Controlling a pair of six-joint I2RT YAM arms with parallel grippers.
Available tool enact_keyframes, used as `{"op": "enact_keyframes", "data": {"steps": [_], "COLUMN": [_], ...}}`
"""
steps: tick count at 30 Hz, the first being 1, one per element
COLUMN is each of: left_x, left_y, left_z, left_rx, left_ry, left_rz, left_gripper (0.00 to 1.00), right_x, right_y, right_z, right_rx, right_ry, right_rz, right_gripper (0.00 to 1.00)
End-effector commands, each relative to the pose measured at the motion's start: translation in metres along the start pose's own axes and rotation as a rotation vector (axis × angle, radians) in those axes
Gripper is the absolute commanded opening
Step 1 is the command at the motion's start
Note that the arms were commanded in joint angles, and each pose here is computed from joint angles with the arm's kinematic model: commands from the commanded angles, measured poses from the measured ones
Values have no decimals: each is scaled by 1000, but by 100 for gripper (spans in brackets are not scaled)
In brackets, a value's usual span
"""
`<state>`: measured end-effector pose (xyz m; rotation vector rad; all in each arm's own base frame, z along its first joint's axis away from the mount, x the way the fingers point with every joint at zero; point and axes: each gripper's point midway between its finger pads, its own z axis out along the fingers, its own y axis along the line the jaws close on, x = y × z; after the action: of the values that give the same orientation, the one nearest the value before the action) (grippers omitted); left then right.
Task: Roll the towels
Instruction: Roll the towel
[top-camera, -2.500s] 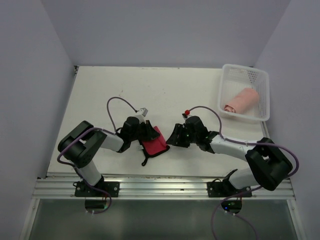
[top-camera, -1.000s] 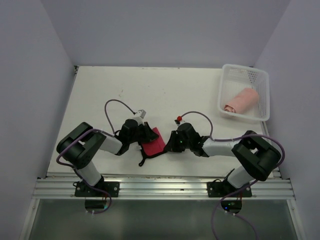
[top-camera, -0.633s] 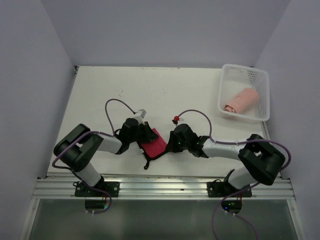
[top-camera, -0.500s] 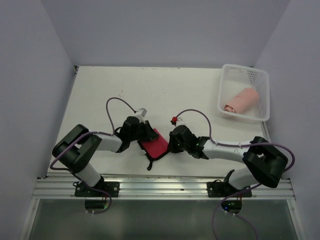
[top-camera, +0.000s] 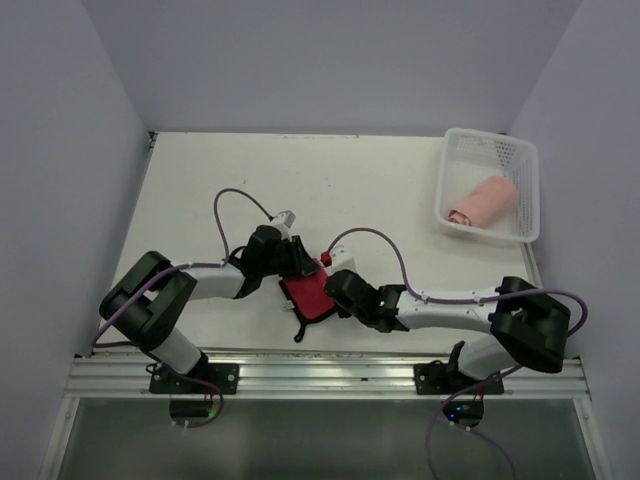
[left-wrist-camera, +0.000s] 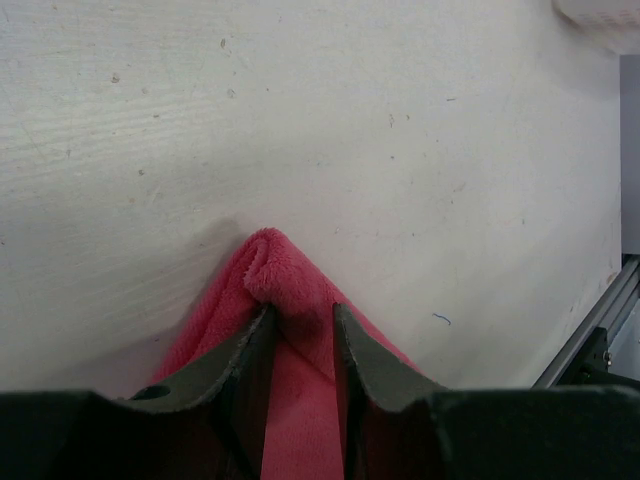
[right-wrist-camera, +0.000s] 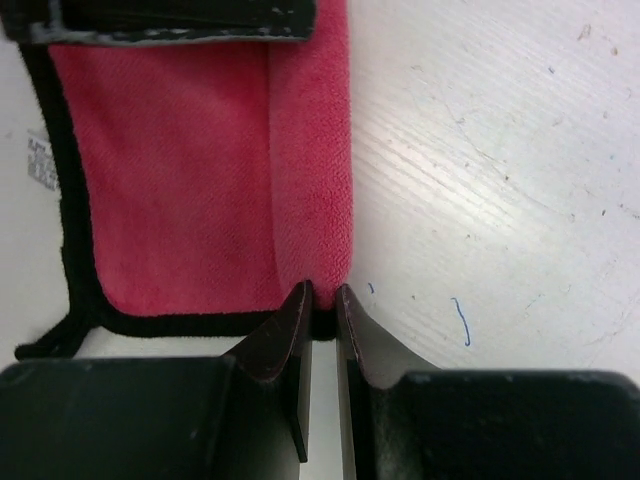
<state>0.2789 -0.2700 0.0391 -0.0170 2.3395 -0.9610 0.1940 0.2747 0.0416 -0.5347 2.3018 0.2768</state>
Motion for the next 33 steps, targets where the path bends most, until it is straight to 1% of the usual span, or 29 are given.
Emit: {"op": "enact_keyframes", "data": {"steps": [1, 12, 19, 24, 28, 33], "left_x": [-23, -26, -29, -44, -43, -31], "left_y": [-10, -2, -2, -5, -7, -5], "left_z": [-3, -6, -13, -25, -25, -23], "left_rx": [5, -27, -22, -9, 5, 22], "left_ry": [-51, -42, -55, -111, -102, -62], "left_rz": [30, 41, 38, 28, 29, 23], "left_gripper": [33, 36, 36, 38, 40, 40], "right_x": [-19, -21, -22, -19, -16, -17], "right_y": [3, 27, 40, 48, 54, 55], "right_z": [-6, -20, -23, -24, -22, -22], "right_rx": [74, 187, 227, 252, 265, 284], "right_ry": [-74, -135, -156, -161, -155, -158], "right_rz": [-93, -357, -438, -498, -535, -544], "right_gripper": [0, 0, 0, 0, 0, 0]}}
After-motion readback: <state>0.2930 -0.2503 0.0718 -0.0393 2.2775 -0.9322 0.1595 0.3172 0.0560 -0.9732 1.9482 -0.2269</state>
